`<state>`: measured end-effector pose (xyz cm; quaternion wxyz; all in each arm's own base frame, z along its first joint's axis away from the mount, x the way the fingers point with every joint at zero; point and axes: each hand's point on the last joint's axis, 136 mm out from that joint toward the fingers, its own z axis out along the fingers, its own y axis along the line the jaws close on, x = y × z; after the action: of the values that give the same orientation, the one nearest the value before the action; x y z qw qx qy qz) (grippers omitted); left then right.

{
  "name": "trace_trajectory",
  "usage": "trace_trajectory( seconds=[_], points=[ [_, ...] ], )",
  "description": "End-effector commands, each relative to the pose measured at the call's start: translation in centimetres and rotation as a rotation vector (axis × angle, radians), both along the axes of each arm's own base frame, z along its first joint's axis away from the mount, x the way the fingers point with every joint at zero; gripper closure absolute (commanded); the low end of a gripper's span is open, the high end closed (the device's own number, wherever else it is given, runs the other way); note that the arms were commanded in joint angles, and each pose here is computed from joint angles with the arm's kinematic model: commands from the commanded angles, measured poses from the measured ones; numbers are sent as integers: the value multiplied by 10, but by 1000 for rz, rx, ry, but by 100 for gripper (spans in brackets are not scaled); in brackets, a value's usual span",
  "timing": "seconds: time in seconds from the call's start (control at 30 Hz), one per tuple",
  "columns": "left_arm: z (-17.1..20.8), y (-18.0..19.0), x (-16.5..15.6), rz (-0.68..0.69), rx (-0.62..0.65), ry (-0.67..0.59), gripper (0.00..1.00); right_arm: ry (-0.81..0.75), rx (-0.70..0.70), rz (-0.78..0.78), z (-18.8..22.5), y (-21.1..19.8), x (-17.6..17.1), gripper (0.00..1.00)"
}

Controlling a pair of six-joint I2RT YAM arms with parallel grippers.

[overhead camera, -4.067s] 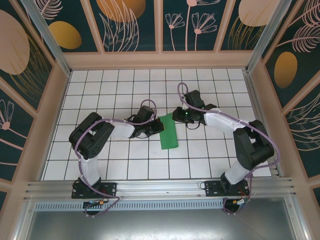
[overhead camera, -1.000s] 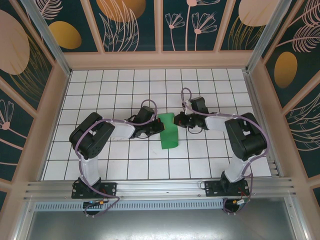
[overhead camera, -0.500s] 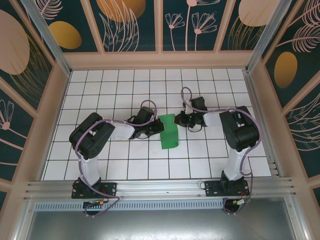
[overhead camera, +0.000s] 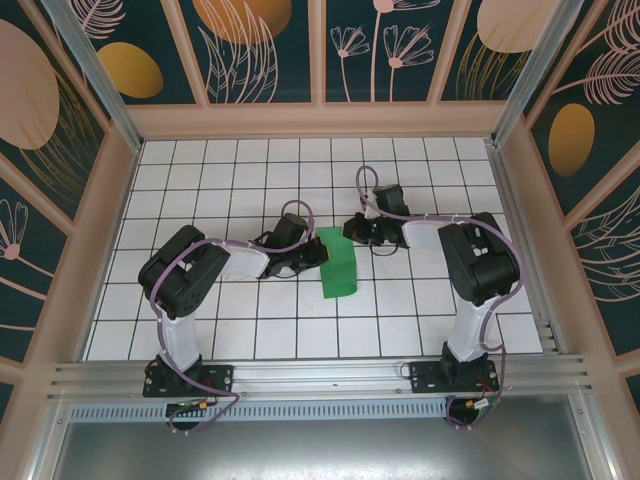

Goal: Fold a paper plane with a square sheet of paper (pick it up from the middle)
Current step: Fold the square sheet of paper in half at the center of the table.

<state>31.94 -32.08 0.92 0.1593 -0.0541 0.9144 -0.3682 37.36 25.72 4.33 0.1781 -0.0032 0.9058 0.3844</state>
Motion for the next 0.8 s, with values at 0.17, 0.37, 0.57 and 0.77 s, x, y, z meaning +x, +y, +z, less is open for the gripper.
trace_trajectory(
  seconds=[0.17,0.37,0.57,0.77],
  points=[
    [-100,78,-63,47,368,269,100,61,-40,-36,-29,-9,21,100],
    [-100,79,-65,45,367,272,100,56,-86,-98,-36,-35,36,100],
    [-103,83,-68,45,384,274,100,-5,-130,-151,-12,-58,53,100],
    [-103,82,-67,43,381,269,100,-8,-82,-82,18,-41,11,100]
  ],
)
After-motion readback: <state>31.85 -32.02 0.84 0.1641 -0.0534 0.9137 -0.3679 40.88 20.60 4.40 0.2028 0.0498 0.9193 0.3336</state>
